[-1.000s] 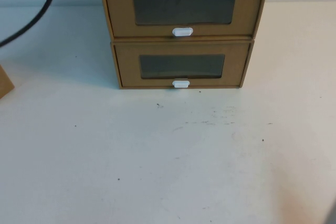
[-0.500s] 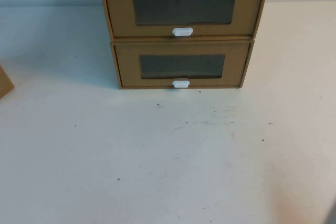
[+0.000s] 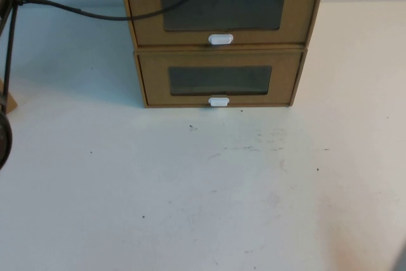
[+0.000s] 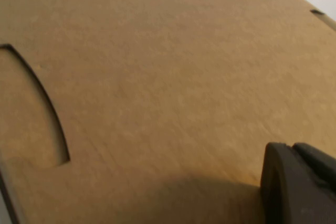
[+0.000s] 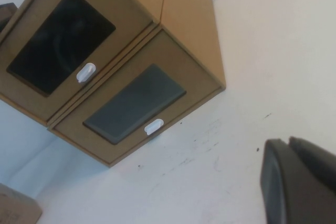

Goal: Open the shoe box

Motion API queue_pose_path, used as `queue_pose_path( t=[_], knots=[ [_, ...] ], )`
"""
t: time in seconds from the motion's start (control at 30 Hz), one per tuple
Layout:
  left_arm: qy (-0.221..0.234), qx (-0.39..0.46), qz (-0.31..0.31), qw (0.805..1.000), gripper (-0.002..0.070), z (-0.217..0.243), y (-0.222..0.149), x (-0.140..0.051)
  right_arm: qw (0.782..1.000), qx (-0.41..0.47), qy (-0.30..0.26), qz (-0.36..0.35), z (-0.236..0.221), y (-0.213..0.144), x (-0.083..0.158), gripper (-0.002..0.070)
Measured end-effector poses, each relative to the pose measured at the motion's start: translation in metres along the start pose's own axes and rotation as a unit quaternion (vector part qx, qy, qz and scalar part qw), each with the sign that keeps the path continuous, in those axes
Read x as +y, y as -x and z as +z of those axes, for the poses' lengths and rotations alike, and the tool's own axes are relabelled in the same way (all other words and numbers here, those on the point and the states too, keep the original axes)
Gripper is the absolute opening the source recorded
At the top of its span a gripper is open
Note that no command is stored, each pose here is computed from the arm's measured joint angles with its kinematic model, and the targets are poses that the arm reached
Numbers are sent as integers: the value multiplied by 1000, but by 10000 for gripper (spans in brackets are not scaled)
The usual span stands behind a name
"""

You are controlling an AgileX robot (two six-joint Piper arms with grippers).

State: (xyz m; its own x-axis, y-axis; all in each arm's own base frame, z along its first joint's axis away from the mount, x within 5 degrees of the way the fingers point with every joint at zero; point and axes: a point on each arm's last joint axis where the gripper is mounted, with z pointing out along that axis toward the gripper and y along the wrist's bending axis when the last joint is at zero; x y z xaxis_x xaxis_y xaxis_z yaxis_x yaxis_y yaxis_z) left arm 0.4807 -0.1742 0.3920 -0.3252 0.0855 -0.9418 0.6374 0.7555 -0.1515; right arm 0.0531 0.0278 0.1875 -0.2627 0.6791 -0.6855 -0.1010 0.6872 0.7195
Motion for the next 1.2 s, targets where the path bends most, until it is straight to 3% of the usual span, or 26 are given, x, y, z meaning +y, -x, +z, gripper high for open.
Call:
queue_pose_path(
  t=[0.47, 0.67, 0.9, 1.2],
  knots=[
    [-3, -12, -14, 1000, -6, 9, -4, 4, 999, 26, 10, -23, 0, -4, 3, -20],
    [-5, -13, -16, 1000, -6, 9, -4, 4, 991, 93, 18, -94, 7, 16, 29, -20],
    [-6, -10, -15, 1000, -6, 9, -4, 3, 977, 147, 26, -151, 46, 57, 53, -20],
    [-6, -10, -11, 1000, -6, 9, -4, 3, 978, 182, 78, -64, 109, 75, 52, -20]
  ],
)
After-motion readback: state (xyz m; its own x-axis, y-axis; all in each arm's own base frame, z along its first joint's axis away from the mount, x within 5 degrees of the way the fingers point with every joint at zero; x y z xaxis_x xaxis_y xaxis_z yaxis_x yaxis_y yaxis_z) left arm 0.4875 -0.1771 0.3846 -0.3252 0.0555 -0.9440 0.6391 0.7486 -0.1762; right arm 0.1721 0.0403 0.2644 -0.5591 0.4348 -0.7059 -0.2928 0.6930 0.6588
